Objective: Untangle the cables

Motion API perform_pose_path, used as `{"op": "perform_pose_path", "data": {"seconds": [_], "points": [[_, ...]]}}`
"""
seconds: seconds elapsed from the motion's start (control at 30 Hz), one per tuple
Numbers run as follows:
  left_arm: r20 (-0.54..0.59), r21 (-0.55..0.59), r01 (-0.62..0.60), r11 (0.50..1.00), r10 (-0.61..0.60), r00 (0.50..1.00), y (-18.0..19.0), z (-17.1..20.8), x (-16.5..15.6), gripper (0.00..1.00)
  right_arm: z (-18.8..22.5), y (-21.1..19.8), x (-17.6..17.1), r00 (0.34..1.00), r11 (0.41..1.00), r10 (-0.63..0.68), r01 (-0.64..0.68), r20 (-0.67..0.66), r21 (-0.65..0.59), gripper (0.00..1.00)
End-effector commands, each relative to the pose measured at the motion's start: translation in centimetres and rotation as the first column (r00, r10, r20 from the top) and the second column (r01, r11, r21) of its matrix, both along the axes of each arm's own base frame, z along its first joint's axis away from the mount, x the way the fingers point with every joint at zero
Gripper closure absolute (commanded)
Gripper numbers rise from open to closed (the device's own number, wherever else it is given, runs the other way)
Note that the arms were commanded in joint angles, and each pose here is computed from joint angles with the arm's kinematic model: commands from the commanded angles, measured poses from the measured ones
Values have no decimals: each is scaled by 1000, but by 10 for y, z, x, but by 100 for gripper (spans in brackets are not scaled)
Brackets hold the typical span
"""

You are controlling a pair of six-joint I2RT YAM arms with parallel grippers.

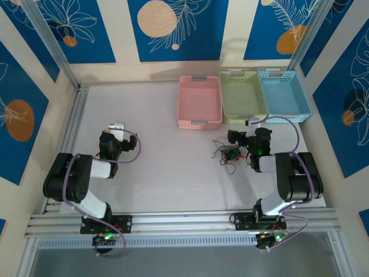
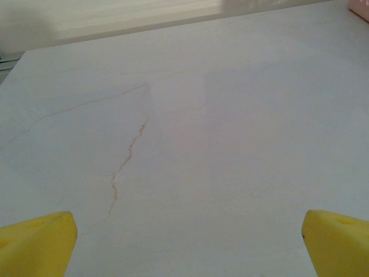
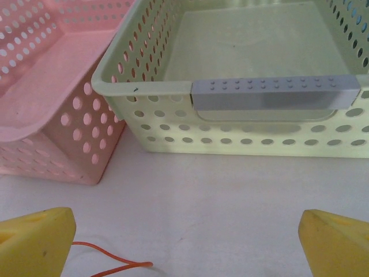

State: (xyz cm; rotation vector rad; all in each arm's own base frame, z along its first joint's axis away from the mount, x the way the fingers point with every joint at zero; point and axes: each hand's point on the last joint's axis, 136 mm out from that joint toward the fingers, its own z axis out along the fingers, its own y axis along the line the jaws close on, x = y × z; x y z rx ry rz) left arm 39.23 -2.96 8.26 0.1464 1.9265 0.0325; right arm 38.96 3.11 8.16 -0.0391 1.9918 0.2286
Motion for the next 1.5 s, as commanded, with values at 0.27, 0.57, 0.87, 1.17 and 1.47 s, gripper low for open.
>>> {"op": "perform_pose_path", "data": {"seconds": [0.27,0.57,0.87,1.17,1.47], "points": [[31,-2,-3,1000,3,1000,3,9,1,0,15,-3,8,999,1000,-10,10,38,3,1],[171,48,-93,994,84,982,4,78,-24,0,87,-13,-15,978,984,-145,158,152,-78,1],[59,-301,-109,947,133,989,-6,141,-48,0,121,-21,-36,967,969,-245,241,71,55,1],[-156,-499,46,865,-142,978,-57,189,-87,0,149,-20,-31,975,943,-215,222,-55,246,1],[-264,-402,158,902,-279,923,-59,208,-170,3,144,-52,33,895,906,-310,381,-321,186,7]]}}
